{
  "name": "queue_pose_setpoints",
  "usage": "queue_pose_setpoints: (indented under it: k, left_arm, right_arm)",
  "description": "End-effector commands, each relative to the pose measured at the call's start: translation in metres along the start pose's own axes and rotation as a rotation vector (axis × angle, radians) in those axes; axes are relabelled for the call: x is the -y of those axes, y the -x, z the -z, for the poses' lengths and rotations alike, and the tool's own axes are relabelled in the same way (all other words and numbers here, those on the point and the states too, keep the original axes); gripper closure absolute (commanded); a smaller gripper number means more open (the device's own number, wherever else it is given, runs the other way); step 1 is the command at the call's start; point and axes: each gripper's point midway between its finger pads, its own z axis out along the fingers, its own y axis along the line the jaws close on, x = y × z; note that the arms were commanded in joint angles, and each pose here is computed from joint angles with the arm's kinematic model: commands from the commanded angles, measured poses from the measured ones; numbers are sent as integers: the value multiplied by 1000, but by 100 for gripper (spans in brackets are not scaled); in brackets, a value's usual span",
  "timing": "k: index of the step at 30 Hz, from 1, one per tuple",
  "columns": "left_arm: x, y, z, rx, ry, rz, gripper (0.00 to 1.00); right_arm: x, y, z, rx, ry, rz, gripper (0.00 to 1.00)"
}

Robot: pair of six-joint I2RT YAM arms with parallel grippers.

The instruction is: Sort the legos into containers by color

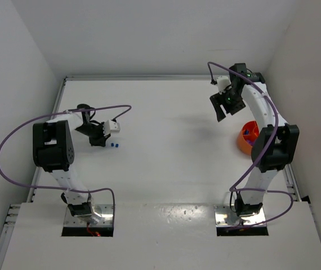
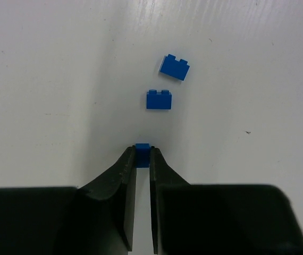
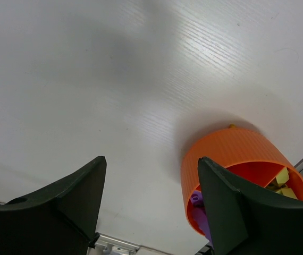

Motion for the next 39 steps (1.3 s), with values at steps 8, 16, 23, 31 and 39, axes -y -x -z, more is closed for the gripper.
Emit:
queue_pose_setpoints:
  k: [8, 16, 23, 31, 39]
  left_arm:
    - [-19, 70, 36, 294, 1, 172, 100]
    - [10, 191, 89, 703, -112, 282, 100]
    - [26, 293, 119, 970, -109, 353, 100]
    - [44, 370, 127, 1212, -169, 511, 100]
    - [58, 405, 122, 1314, -364, 707, 100]
  right_arm:
    - [-53, 17, 18, 116, 251, -76, 33]
    - [-128, 25, 42, 181, 702, -260, 38]
    - [-160, 60, 59, 231, 1111, -411, 45]
    - [-170, 72, 72, 100, 1362, -602, 44]
    - [-168, 80, 76, 47, 1400, -675, 37]
